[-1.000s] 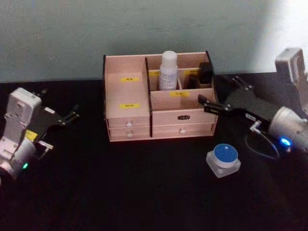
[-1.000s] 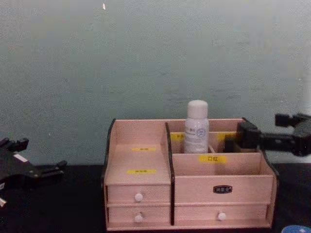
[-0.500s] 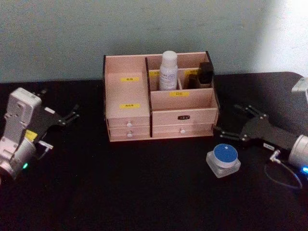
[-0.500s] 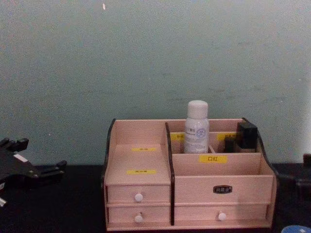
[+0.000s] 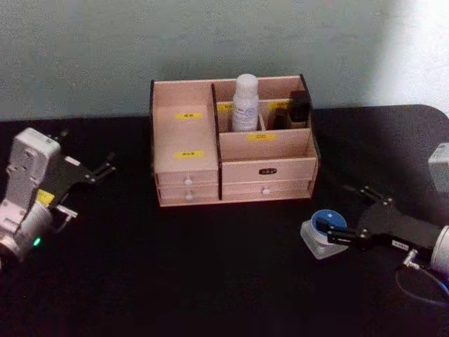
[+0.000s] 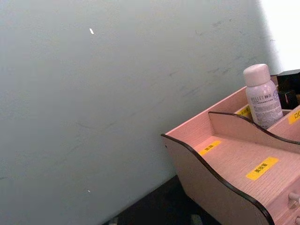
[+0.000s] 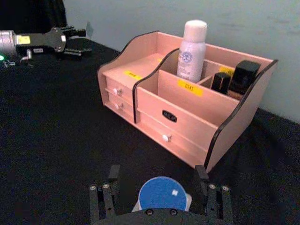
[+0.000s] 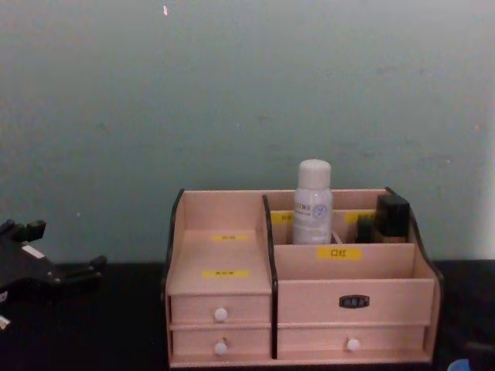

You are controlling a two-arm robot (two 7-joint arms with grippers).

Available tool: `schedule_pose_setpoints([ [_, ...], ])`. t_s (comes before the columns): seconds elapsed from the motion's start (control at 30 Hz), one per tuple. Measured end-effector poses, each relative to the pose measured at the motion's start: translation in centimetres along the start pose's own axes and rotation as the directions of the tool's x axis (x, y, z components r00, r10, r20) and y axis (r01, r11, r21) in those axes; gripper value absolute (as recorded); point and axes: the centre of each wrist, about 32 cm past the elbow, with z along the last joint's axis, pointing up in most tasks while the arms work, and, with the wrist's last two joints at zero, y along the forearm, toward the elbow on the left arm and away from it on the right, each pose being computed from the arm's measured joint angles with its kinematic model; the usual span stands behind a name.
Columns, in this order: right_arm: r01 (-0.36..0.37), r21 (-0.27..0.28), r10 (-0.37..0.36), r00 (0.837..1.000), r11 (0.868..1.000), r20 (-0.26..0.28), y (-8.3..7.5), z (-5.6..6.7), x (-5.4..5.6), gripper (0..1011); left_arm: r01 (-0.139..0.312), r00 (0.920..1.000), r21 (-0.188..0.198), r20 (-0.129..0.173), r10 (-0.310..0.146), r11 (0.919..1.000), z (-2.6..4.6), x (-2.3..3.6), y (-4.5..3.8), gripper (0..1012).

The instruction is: Pick up the facial cleanser and watermelon frost from the table and place them into the tiered storage box.

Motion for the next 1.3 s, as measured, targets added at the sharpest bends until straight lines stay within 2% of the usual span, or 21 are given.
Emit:
schedule_pose_setpoints([
  [0.73, 0.003, -0.085, -0.004, 1.000, 0.996, -0.006, -0.3, -1.5, 0.5, 1000, 0.000, 1.0000, 0.000, 0.000, 0.000, 1.0000, 0.00, 0.00, 0.00, 1001],
  [1.3, -0.008, -0.098, 0.007, 1.000, 0.995, -0.006, -0.1, -1.8, 0.7, 1000, 0.000, 1.0000, 0.000, 0.000, 0.000, 1.0000, 0.00, 0.00, 0.00, 1001],
])
